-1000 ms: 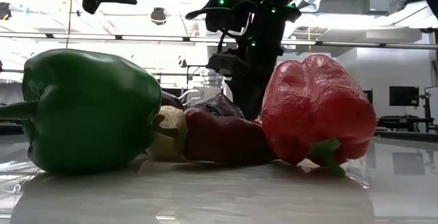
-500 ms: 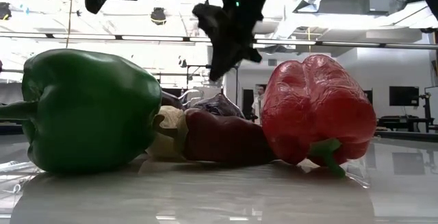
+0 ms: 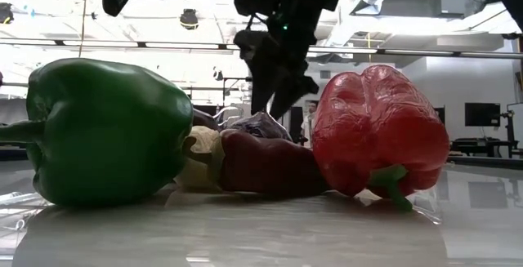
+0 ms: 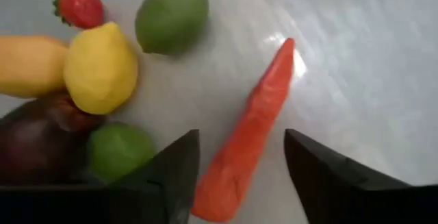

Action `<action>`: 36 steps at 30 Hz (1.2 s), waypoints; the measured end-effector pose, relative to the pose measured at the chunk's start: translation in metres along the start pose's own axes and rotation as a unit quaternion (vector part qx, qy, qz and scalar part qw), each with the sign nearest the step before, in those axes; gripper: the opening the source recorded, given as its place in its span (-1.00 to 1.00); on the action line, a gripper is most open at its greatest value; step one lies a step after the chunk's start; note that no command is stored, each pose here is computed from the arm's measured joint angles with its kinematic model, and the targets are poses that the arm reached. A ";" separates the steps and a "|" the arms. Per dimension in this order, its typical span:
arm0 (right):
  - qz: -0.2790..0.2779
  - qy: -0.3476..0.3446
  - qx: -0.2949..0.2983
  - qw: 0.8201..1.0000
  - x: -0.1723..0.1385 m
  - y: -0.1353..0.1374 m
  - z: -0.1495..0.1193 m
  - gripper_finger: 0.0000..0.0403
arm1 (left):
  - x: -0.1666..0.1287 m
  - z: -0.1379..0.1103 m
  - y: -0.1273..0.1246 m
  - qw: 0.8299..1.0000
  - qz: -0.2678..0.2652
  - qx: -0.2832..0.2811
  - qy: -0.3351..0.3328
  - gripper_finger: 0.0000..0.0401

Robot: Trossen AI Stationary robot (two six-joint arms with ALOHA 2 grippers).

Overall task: Sort produce into baskets
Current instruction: Put the orange carrot into the right transparent bin

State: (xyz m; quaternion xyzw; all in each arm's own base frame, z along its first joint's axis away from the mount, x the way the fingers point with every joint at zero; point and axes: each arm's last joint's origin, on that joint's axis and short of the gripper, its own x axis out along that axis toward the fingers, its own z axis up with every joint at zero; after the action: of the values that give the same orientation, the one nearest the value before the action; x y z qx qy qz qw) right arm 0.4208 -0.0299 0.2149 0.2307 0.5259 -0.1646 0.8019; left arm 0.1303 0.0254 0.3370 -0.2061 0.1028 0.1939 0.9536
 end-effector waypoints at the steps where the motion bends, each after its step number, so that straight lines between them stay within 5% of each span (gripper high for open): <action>1: -0.001 0.002 0.005 1.000 0.003 0.000 -0.003 0.28 | 0.000 0.000 0.000 1.000 0.000 0.000 0.000 -0.23; 15: 0.010 0.017 0.021 1.000 0.037 -0.003 -0.033 0.24 | 0.000 0.000 0.001 1.000 0.015 0.000 -0.007 -0.23; 30: 0.000 0.039 -0.037 0.999 0.039 0.000 -0.042 -0.41 | 0.000 0.001 0.001 1.000 0.021 -0.018 -0.010 -0.23; 36: -0.001 0.039 -0.035 0.999 0.039 -0.008 -0.038 -0.43 | 0.000 0.000 0.001 1.000 0.017 -0.020 -0.008 -0.23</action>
State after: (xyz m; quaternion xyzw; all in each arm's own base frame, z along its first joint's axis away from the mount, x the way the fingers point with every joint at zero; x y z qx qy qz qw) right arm 0.4030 -0.0170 0.1647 0.2082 0.5624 -0.1377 0.7883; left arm 0.1300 0.0265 0.3370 -0.2221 0.0947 0.2133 0.9467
